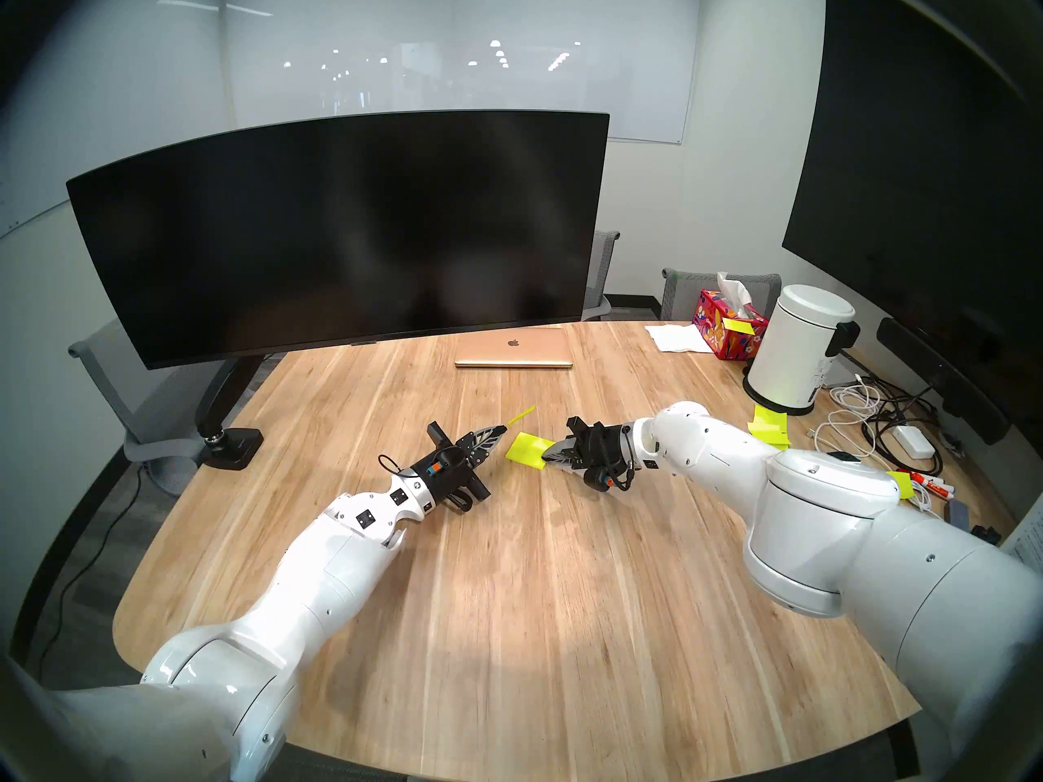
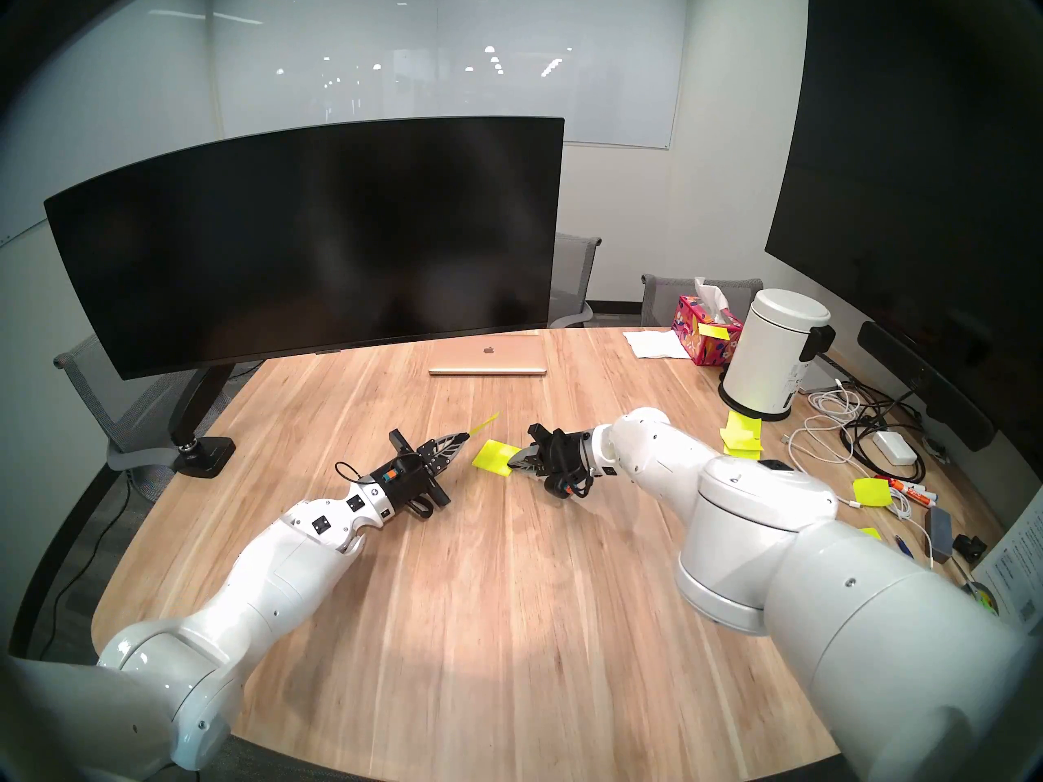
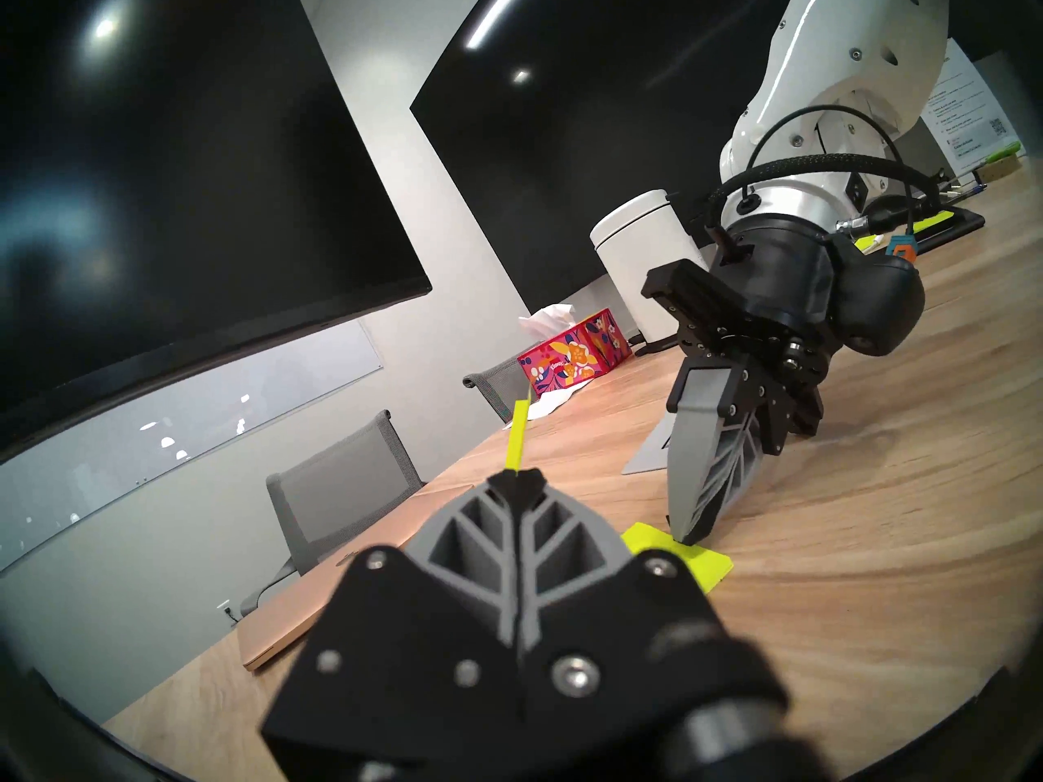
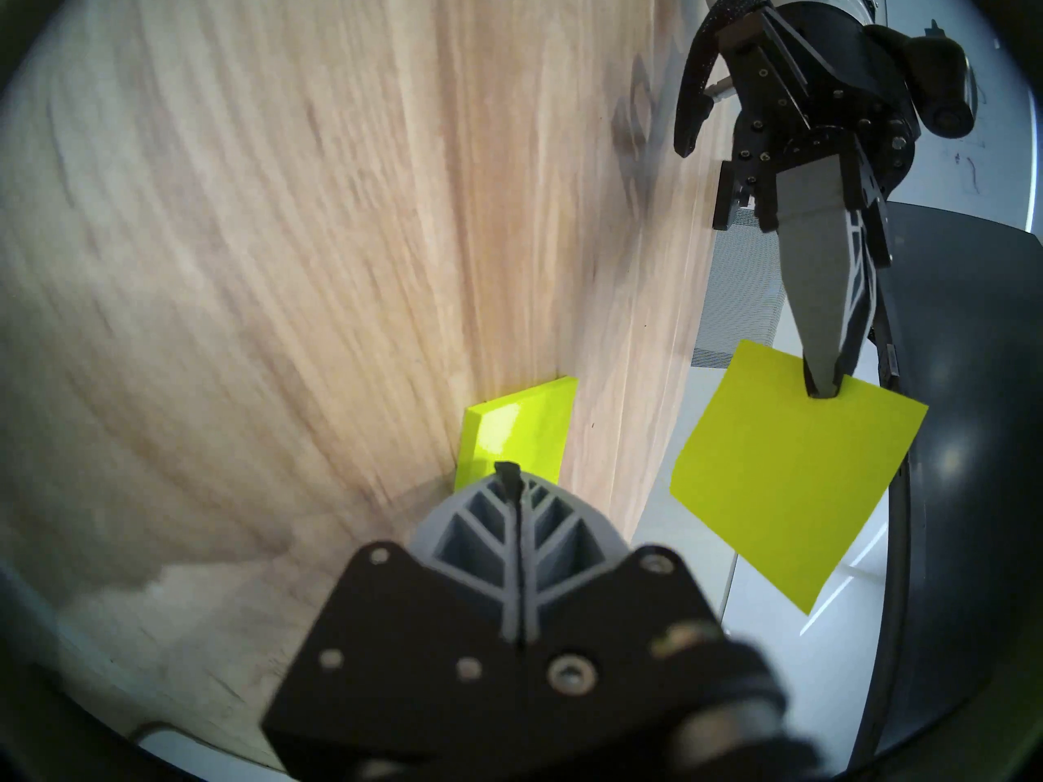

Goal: Peel one sticky note off the pad and stick it onto the monitor, then press it flat

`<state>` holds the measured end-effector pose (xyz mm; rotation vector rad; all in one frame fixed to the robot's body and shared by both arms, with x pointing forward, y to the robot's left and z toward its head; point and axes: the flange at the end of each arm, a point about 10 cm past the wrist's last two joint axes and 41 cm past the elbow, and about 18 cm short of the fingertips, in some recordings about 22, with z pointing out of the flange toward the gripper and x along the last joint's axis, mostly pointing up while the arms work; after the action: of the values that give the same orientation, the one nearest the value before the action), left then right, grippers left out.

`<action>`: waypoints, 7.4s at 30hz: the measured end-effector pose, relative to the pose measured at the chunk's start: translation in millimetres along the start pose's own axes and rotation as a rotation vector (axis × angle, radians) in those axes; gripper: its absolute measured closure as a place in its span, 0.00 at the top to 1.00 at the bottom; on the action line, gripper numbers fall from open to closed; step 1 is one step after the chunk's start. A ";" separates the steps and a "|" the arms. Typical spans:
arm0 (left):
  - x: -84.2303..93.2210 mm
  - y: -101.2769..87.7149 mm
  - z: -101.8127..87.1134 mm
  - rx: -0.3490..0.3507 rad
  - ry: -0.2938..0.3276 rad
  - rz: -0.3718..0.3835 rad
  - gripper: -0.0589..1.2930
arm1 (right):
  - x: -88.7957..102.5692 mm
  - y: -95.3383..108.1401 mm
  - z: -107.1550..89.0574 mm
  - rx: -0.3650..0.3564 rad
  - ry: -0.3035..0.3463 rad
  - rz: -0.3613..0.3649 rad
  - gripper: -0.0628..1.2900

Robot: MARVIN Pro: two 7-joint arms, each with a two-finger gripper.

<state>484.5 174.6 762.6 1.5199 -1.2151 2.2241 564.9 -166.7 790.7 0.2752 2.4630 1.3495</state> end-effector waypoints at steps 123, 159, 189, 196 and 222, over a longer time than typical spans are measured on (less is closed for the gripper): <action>59.0 59.6 -22.6 0.495 -0.038 0.473 0.03 | 38.9 -3.1 -37.3 -0.889 -0.526 -0.177 0.95; 70.6 57.4 -28.2 0.629 -0.072 0.635 0.03 | 47.6 -1.6 -47.4 -0.882 -0.580 -0.170 0.95; 41.2 24.5 48.9 0.526 -0.241 0.578 0.03 | 48.1 -3.2 -48.6 -0.880 -0.583 -0.171 0.95; 34.4 5.9 47.2 0.580 -0.235 0.626 0.03 | 48.3 -3.2 -48.5 -0.880 -0.583 -0.171 0.95; 88.9 -37.5 40.3 0.725 -0.040 0.745 0.03 | 48.7 -2.7 -48.1 -0.882 -0.582 -0.170 0.95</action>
<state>492.6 145.4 862.7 1.4502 -1.1750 3.4264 501.9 -190.4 803.7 0.1905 1.2497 1.7981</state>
